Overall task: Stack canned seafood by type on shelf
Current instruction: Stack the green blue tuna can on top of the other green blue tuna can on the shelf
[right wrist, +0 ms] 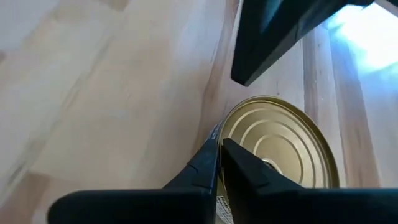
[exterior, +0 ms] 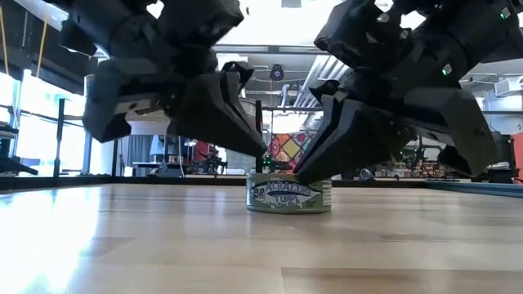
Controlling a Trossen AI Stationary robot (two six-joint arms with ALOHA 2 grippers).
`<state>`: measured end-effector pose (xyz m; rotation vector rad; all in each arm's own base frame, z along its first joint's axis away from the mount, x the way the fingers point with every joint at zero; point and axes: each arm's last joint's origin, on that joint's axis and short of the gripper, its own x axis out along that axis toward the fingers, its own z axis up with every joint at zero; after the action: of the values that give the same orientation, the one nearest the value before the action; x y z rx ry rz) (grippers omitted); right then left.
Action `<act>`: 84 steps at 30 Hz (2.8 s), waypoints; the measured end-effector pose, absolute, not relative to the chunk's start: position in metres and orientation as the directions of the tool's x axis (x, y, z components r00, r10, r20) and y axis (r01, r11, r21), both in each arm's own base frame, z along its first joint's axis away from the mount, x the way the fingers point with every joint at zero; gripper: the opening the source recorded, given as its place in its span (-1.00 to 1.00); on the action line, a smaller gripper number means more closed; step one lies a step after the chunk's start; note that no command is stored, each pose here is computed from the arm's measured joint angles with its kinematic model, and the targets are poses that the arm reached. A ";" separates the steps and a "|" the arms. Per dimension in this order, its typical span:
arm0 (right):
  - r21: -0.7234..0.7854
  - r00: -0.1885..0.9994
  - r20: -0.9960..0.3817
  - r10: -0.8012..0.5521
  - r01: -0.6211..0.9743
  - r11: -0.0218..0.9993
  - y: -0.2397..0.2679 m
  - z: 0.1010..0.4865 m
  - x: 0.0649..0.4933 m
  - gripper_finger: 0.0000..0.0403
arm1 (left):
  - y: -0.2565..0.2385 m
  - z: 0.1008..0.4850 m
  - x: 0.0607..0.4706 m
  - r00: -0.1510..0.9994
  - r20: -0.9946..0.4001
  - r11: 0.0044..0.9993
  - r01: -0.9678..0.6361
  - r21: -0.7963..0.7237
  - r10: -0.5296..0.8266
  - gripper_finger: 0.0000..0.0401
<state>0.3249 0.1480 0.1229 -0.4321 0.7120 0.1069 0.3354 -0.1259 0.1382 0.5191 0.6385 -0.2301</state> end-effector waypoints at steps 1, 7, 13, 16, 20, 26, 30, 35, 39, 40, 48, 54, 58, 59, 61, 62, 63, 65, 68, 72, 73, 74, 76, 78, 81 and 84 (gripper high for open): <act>-0.335 0.761 -0.647 -0.045 -0.230 0.913 0.148 0.124 0.326 -0.95 | -0.128 0.139 0.336 0.791 -0.609 0.840 0.366 0.400 -0.054 -1.00; -0.261 0.777 -0.627 -0.049 -0.151 0.953 0.147 0.133 0.335 -0.98 | -0.131 0.140 0.335 0.796 -0.602 0.770 0.423 0.478 -0.064 -0.72; -0.255 0.751 -0.657 -0.068 -0.137 0.957 0.148 0.143 0.342 -0.99 | -0.125 0.133 0.337 0.790 -0.614 0.756 0.404 0.515 -0.004 -0.19; -0.246 0.733 -0.676 -0.077 -0.127 0.961 0.148 0.146 0.343 -1.00 | -0.121 0.130 0.339 0.781 -0.624 0.757 0.403 0.515 0.009 0.01; -0.248 0.727 -0.682 -0.080 -0.128 0.960 0.148 0.148 0.344 -1.00 | -0.117 0.127 0.337 0.756 -0.654 0.747 0.421 0.516 0.026 0.16; -0.246 0.732 -0.677 -0.081 -0.121 0.962 0.147 0.148 0.346 -1.00 | -0.117 0.126 0.336 0.746 -0.664 0.733 0.429 0.528 0.041 0.17; -0.242 0.742 -0.665 -0.080 -0.113 0.964 0.147 0.150 0.347 -1.00 | -0.116 0.125 0.336 0.745 -0.664 0.725 0.421 0.545 0.067 0.17; -0.238 0.752 -0.651 -0.108 -0.067 0.969 0.147 0.150 0.347 -1.00 | -0.115 0.125 0.335 0.741 -0.664 0.695 0.428 0.578 0.096 0.17; -0.235 0.756 -0.642 -0.125 -0.039 0.971 0.145 0.151 0.348 -1.00 | -0.114 0.124 0.334 0.735 -0.671 0.696 0.429 0.576 0.102 0.17; -0.232 0.756 -0.642 -0.128 -0.032 0.972 0.144 0.151 0.349 -1.00 | -0.114 0.124 0.334 0.736 -0.669 0.700 0.422 0.576 0.107 0.17; -0.214 0.768 -0.625 -0.136 -0.001 0.977 0.139 0.153 0.352 -1.00 | -0.114 0.125 0.335 0.744 -0.656 0.730 0.378 0.570 0.128 0.17; -0.204 0.796 -0.592 -0.128 0.007 0.979 0.138 0.165 0.353 -1.00 | -0.113 0.125 0.335 0.745 -0.647 0.744 0.338 0.576 0.163 0.17; -0.191 0.806 -0.582 -0.109 -0.006 0.981 0.137 0.173 0.351 -1.00 | -0.114 0.126 0.335 0.754 -0.634 0.753 0.315 0.579 0.172 0.13; -0.182 0.808 -0.581 -0.099 -0.011 0.983 0.138 0.173 0.351 -1.00 | -0.115 0.127 0.335 0.759 -0.629 0.757 0.310 0.575 0.168 0.09; -0.172 0.807 -0.583 -0.094 -0.009 0.985 0.138 0.173 0.351 -1.00 | -0.119 0.127 0.335 0.764 -0.625 0.765 0.305 0.567 0.159 -0.01; -0.164 0.806 -0.585 -0.093 -0.004 0.987 0.138 0.173 0.351 -1.00 | -0.120 0.127 0.334 0.765 -0.625 0.768 0.306 0.563 0.155 -0.07; -0.156 0.804 -0.587 -0.093 0.001 0.988 0.138 0.173 0.350 -1.00 | -0.122 0.127 0.333 0.766 -0.625 0.770 0.306 0.560 0.150 -0.15; -0.153 0.803 -0.589 -0.089 -0.003 0.988 0.139 0.173 0.350 -1.00 | -0.126 0.127 0.332 0.767 -0.626 0.774 0.308 0.553 0.142 -0.30; -0.173 0.806 -0.586 -0.080 -0.028 0.985 0.144 0.175 0.347 -1.00 | -0.131 0.126 0.330 0.766 -0.629 0.784 0.305 0.540 0.136 -0.41; -0.178 0.813 -0.577 -0.083 -0.025 0.984 0.150 0.186 0.339 -0.98 | -0.135 0.127 0.324 0.752 -0.638 0.791 0.287 0.540 0.162 -0.41; -0.173 0.812 -0.578 -0.080 -0.026 0.985 0.151 0.188 0.337 -0.95 | -0.135 0.127 0.324 0.752 -0.639 0.795 0.283 0.537 0.164 -0.41; -0.173 0.811 -0.580 -0.076 -0.031 0.985 0.153 0.189 0.336 -0.89 | -0.135 0.128 0.323 0.751 -0.639 0.796 0.278 0.537 0.168 -0.41; -0.178 0.805 -0.589 -0.072 -0.043 0.983 0.155 0.189 0.333 -0.74 | -0.135 0.129 0.323 0.755 -0.631 0.801 0.261 0.539 0.179 -0.41; -0.187 0.800 -0.595 -0.078 -0.044 0.981 0.156 0.189 0.331 -0.52 | -0.135 0.129 0.324 0.756 -0.627 0.807 0.244 0.537 0.188 -0.41; -0.232 0.763 -0.636 -0.110 -0.053 0.971 0.155 0.181 0.328 -0.15 | -0.134 0.129 0.324 0.755 -0.628 0.817 0.233 0.527 0.190 -0.41; -0.312 0.714 -0.675 -0.184 -0.051 0.949 0.152 0.165 0.328 0.20 | -0.134 0.129 0.324 0.755 -0.627 0.821 0.227 0.523 0.191 -0.41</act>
<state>0.3279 0.1521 0.1646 -0.3213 0.7752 -0.0748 0.3239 -0.1339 0.1292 0.6206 0.7269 -0.0214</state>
